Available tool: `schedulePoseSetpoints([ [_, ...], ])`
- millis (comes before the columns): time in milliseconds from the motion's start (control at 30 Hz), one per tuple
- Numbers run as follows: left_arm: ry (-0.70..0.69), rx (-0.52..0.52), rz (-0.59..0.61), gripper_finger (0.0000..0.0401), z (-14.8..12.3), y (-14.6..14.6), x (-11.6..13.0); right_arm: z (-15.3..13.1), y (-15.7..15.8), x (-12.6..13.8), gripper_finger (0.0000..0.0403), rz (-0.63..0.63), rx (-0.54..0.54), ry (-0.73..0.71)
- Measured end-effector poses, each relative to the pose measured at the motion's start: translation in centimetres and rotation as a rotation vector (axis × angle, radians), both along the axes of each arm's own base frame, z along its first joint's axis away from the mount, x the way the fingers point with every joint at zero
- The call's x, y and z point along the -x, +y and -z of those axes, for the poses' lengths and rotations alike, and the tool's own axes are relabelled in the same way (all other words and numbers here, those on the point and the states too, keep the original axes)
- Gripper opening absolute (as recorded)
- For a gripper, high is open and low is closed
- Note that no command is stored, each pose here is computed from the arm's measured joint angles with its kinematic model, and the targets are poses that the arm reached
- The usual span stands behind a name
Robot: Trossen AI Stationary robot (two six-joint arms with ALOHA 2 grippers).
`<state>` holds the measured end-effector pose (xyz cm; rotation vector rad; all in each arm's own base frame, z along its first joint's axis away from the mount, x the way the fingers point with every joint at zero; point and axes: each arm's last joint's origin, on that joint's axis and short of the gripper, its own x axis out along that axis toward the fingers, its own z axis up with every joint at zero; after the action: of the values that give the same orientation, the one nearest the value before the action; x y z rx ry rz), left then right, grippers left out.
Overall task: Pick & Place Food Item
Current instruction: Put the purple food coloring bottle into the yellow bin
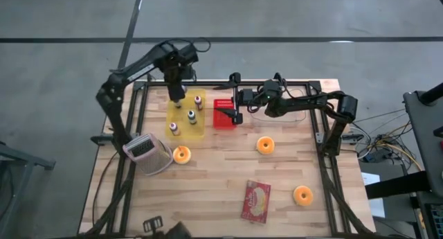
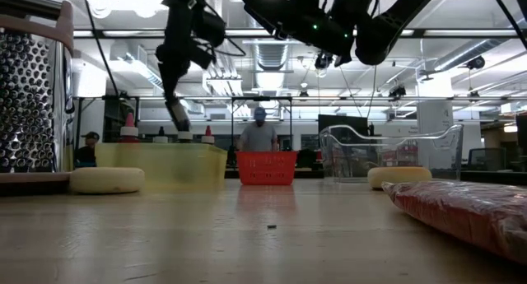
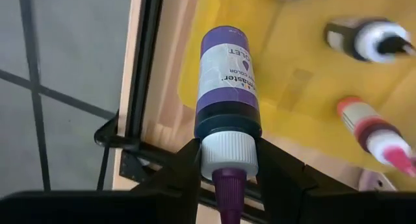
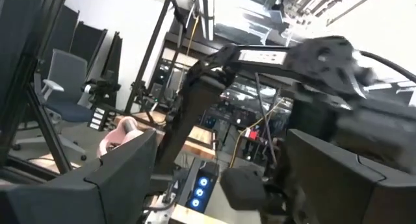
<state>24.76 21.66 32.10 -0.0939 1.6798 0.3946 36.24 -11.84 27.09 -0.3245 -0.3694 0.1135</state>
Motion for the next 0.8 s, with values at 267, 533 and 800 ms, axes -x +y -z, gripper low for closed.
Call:
schedulePoseSetpoints([
  [267,0.016,0.081,0.005,0.0122,2.2,2.8,-0.7,0.2,0.0,0.1,0.0331,0.002,0.0,0.007],
  [533,0.024,0.121,-0.004,0.0122,3.4,3.6,-1.3,0.4,-0.1,0.2,0.0339,0.007,-0.002,0.012],
  [800,0.042,0.188,0.003,0.0122,5.3,4.0,-1.9,1.1,-1.2,0.3,0.0336,0.034,-0.032,0.089],
])
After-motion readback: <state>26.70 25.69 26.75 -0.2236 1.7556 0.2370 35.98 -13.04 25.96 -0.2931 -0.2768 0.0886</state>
